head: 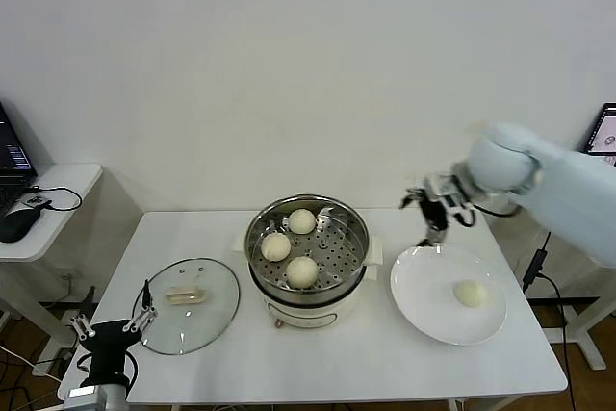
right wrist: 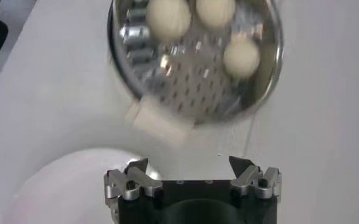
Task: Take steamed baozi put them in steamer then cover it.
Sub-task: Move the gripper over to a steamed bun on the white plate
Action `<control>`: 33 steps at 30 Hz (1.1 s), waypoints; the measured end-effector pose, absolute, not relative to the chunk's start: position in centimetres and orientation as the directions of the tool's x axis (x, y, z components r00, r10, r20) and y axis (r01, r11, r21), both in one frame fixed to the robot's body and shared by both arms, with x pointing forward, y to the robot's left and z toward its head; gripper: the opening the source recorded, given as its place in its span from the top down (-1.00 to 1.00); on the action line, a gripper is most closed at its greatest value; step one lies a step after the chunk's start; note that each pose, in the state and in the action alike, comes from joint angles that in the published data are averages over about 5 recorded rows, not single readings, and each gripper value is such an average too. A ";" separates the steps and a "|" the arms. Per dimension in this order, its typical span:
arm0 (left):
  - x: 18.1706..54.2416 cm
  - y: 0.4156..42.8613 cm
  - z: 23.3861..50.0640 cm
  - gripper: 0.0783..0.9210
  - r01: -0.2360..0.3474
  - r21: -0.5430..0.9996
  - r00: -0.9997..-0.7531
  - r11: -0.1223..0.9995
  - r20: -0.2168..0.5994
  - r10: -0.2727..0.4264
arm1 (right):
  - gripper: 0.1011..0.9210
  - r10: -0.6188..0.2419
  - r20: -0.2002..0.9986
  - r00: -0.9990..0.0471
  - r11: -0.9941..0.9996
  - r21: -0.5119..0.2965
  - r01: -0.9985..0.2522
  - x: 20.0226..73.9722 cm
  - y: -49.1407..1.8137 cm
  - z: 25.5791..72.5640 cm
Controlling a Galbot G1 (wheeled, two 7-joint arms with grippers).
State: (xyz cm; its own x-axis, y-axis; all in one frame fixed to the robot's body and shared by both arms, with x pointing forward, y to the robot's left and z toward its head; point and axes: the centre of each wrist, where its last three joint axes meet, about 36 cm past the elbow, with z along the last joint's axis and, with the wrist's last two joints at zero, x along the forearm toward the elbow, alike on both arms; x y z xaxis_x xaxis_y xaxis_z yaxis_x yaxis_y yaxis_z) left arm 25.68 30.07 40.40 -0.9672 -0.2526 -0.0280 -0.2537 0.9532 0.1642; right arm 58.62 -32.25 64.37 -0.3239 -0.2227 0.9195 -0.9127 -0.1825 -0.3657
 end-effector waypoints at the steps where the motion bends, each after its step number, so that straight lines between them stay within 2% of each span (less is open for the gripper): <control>1: 25.7 30.0 40.4 -0.77 -0.251 0.165 -0.968 0.954 -0.027 -0.251 | -0.76 -0.212 0.922 -0.324 -0.165 -0.361 -0.918 58.3 -33.3 63.8; 7: 25.6 29.9 40.2 -0.77 -0.243 0.175 -0.970 0.954 -0.020 -0.243 | -0.76 -0.140 0.936 -0.323 -0.087 -0.337 -0.938 56.5 -38.6 60.1; 15: 25.3 29.8 40.1 -0.77 -0.239 0.182 -0.971 0.954 -0.012 -0.240 | -0.76 -0.052 0.955 -0.292 -0.030 -0.294 -0.955 54.5 -42.7 54.9; 23: 25.2 29.8 40.1 -0.77 -0.239 0.187 -0.971 0.953 -0.011 -0.241 | -0.76 -0.004 0.961 -0.275 -0.002 -0.275 -0.961 54.0 -44.2 51.1; 33: 25.0 30.1 40.1 -0.77 -0.249 0.192 -0.968 0.949 -0.011 -0.252 | -0.76 -0.001 0.962 -0.272 0.024 -0.272 -0.962 54.8 -44.2 47.3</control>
